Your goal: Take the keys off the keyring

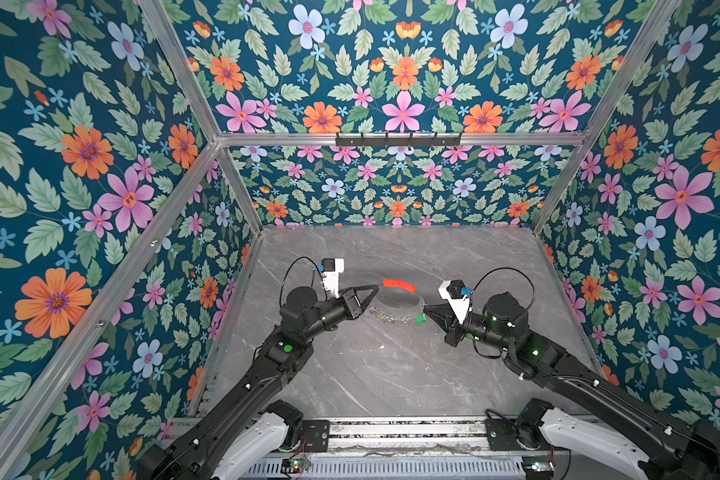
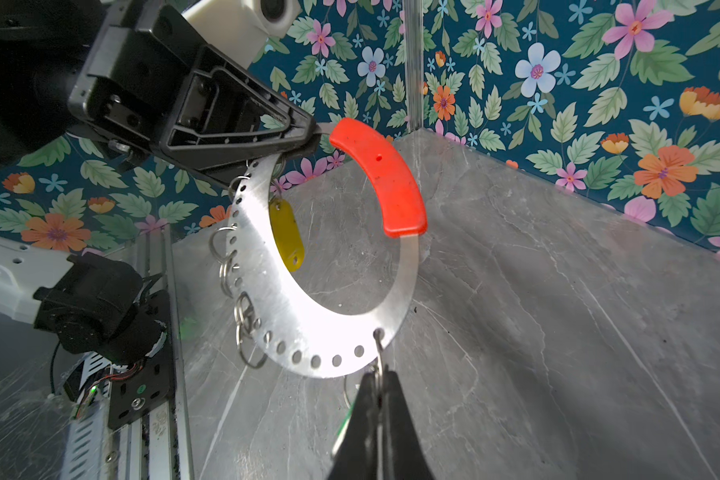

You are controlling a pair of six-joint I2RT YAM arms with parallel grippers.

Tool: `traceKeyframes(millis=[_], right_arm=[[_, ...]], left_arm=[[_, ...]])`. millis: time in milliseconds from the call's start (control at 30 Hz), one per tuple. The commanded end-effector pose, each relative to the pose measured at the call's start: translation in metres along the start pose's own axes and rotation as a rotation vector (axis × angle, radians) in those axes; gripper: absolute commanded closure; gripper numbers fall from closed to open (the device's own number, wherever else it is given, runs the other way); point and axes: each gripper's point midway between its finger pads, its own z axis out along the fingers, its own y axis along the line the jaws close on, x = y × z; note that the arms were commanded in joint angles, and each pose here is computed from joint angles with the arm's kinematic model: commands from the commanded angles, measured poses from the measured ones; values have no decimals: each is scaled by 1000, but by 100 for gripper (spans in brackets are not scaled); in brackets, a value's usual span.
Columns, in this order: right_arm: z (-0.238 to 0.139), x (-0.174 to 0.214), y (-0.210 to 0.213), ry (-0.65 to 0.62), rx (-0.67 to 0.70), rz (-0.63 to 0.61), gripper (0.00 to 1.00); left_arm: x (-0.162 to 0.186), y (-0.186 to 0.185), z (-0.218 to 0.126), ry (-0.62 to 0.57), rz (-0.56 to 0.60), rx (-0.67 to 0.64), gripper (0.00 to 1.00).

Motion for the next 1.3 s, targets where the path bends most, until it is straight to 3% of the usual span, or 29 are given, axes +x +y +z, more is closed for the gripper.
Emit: traceKeyframes(millis=[0, 167, 300, 600, 767, 933, 1267], right_arm=[[-4, -7, 0, -29, 11, -22, 100], [-9, -15, 2, -62, 8, -27, 100], [-8, -18, 3, -71, 4, -23, 100], [-7, -31, 1, -130, 10, -15, 100], [-6, -36, 2, -140, 1, 1, 100], [-2, -36, 2, -139, -3, 28, 100], [3, -33, 9, -73, -159, 92, 100]], left_arm=[[-7, -5, -1, -25, 12, 6, 100], [-5, 1, 3, -11, -5, -8, 99], [-2, 5, 5, -3, -22, -13, 85], [11, 23, 9, 27, -76, -40, 74], [18, 36, 7, 30, -86, -77, 50], [25, 46, 5, 25, -87, -78, 33], [7, 19, -10, -42, 226, -42, 25]])
